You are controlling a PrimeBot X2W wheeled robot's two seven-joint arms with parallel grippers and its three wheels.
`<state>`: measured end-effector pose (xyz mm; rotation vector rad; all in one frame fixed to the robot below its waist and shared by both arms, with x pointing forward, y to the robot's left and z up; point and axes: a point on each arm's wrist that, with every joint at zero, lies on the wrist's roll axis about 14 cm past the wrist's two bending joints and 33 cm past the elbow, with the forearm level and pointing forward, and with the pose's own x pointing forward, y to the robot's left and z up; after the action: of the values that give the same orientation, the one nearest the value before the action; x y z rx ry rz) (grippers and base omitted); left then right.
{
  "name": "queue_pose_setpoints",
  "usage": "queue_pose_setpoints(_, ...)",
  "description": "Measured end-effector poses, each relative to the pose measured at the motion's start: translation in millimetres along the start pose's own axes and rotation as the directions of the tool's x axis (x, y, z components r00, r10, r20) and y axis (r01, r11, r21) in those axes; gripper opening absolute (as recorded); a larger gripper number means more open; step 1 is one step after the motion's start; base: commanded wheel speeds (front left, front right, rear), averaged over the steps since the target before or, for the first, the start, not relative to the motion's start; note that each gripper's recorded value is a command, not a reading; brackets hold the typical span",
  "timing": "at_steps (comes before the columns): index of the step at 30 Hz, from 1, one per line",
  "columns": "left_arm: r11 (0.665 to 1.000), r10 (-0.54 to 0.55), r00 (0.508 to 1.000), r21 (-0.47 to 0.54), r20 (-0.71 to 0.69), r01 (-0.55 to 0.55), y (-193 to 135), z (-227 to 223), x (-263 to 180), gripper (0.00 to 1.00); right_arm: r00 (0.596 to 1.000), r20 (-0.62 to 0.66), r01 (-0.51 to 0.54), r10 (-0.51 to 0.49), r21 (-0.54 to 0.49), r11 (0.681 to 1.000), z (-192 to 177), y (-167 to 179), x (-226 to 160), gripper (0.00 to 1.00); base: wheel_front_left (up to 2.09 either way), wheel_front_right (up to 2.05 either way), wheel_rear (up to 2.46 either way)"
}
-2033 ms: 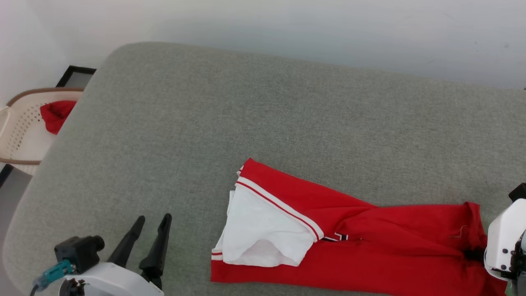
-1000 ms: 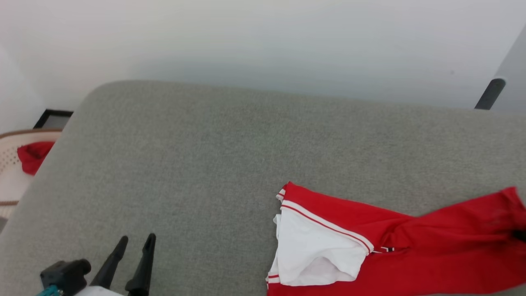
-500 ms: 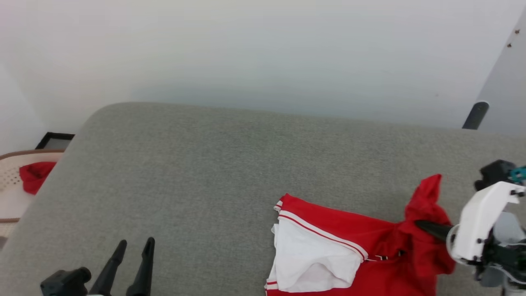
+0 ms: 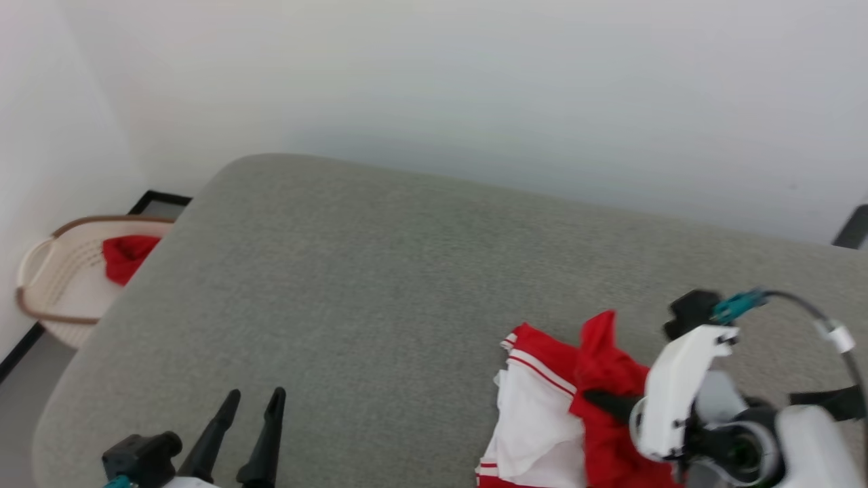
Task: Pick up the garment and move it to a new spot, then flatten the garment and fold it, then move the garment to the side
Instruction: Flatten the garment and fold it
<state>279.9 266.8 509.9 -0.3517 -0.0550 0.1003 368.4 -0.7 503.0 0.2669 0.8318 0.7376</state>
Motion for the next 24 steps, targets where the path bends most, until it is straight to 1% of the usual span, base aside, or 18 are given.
queue_pose_setpoints(6,0.999,0.036,0.999,-0.012,0.008,-0.036,8,0,-7,1.00,0.997,-0.073,-0.041,0.039,-0.022,0.999,-23,15,39,0.00,0.00,0.00,0.00)
queue_pose_setpoints(12,0.998,0.059,0.998,-0.023,0.006,-0.059,13,-2,-11,1.00,0.996,-0.091,-0.024,0.019,-0.059,0.998,-31,16,66,0.00,0.00,0.00,0.00)
queue_pose_setpoints(15,0.997,0.068,0.998,-0.023,0.003,-0.068,15,-3,-12,1.00,0.996,-0.085,-0.021,0.016,-0.057,0.998,-31,15,74,0.00,0.00,0.00,0.00)
queue_pose_setpoints(16,0.997,0.068,0.998,-0.024,0.003,-0.068,15,-3,-12,1.00,0.997,-0.072,-0.019,0.016,-0.055,0.998,-28,15,75,0.13,0.00,0.00,0.00)
queue_pose_setpoints(17,0.997,0.068,0.998,-0.024,0.002,-0.068,15,-4,-12,1.00,0.998,-0.060,-0.018,0.015,-0.057,0.998,-26,15,76,0.38,0.00,0.00,0.00)
queue_pose_setpoints(18,0.997,0.069,0.998,-0.025,0.002,-0.069,15,-4,-12,1.00,0.998,-0.055,-0.018,0.014,-0.062,0.998,-24,15,77,0.85,0.00,0.00,0.00)
queue_pose_setpoints(19,0.997,0.068,0.998,-0.026,0.002,-0.068,15,-4,-11,1.00,0.998,-0.054,-0.018,0.014,-0.064,0.998,-23,16,78,1.00,0.00,0.00,0.00)
queue_pose_setpoints(24,0.998,0.057,0.998,-0.027,-0.002,-0.057,13,-5,-8,1.00,0.999,-0.017,-0.036,0.035,-0.063,0.997,-12,22,75,1.00,0.00,0.00,0.00)
